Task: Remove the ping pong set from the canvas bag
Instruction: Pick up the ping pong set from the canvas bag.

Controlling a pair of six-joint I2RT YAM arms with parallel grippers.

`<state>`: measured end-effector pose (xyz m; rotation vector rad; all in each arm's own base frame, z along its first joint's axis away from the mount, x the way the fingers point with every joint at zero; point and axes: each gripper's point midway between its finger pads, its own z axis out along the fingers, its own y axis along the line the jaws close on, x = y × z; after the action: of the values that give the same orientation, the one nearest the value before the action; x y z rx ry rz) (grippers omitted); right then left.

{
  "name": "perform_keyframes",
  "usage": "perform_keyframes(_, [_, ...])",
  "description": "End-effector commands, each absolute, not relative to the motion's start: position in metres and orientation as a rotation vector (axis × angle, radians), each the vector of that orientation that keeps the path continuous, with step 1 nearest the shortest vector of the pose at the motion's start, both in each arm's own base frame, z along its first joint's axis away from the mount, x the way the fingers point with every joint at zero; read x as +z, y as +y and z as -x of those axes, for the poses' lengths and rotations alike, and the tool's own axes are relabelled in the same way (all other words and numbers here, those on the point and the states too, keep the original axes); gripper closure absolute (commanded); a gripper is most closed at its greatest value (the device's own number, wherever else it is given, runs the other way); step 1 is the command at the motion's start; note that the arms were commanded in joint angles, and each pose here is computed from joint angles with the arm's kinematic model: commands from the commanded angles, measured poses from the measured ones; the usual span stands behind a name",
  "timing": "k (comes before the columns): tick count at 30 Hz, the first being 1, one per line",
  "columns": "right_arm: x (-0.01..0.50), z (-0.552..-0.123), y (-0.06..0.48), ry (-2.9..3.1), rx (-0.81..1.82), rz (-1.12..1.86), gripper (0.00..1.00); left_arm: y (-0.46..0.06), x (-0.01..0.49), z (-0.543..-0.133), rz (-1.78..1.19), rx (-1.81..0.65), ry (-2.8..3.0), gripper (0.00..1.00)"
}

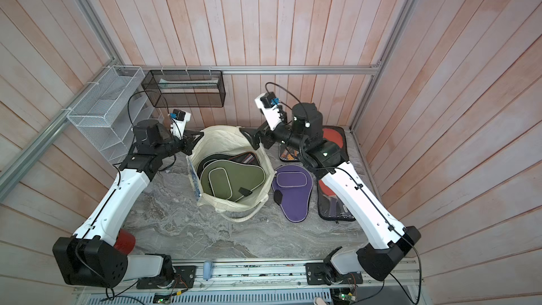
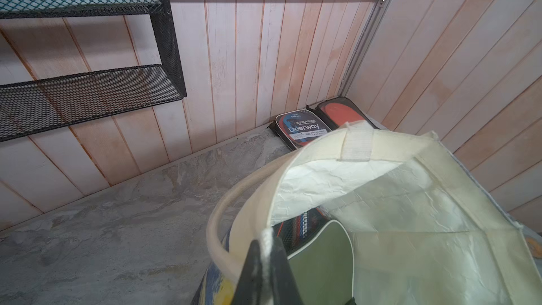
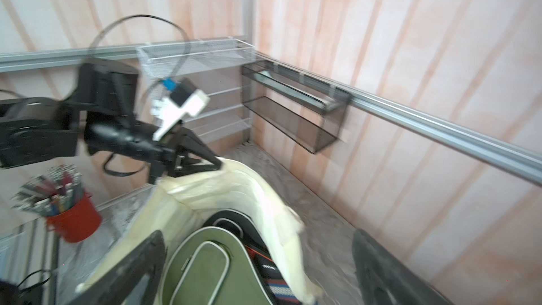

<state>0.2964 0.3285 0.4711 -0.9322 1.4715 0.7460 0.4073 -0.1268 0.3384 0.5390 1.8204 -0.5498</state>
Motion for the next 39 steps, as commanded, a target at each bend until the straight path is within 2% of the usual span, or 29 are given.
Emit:
perform_keyframes(1, [0.410,-0.277,0.374,1.536,0.852,1.183,0.01,-0.135,0.373,-0.404,-0.577,-0.559,1.702,1.00])
perform_keyframes(8, [0.331,-0.289,0.418,1.699,0.896,1.282,0.17,-0.135,0.374,-0.404,-0.582,-0.559,1.707,1.00])
perform_keyframes(16, [0.244,-0.334,0.431,1.936,0.742,1.243,0.39,-0.138,0.372,-0.405,-0.586,-0.571,1.709,1.00])
perform_keyframes(30, [0.179,-0.389,0.441,2.098,0.712,1.146,0.43,-0.139,0.368,-0.405,-0.591,-0.570,1.713,1.00])
perform_keyframes(39, [0.143,-0.390,0.447,2.170,0.767,1.195,0.43,-0.139,0.364,-0.407,-0.590,-0.572,1.716,1.00])
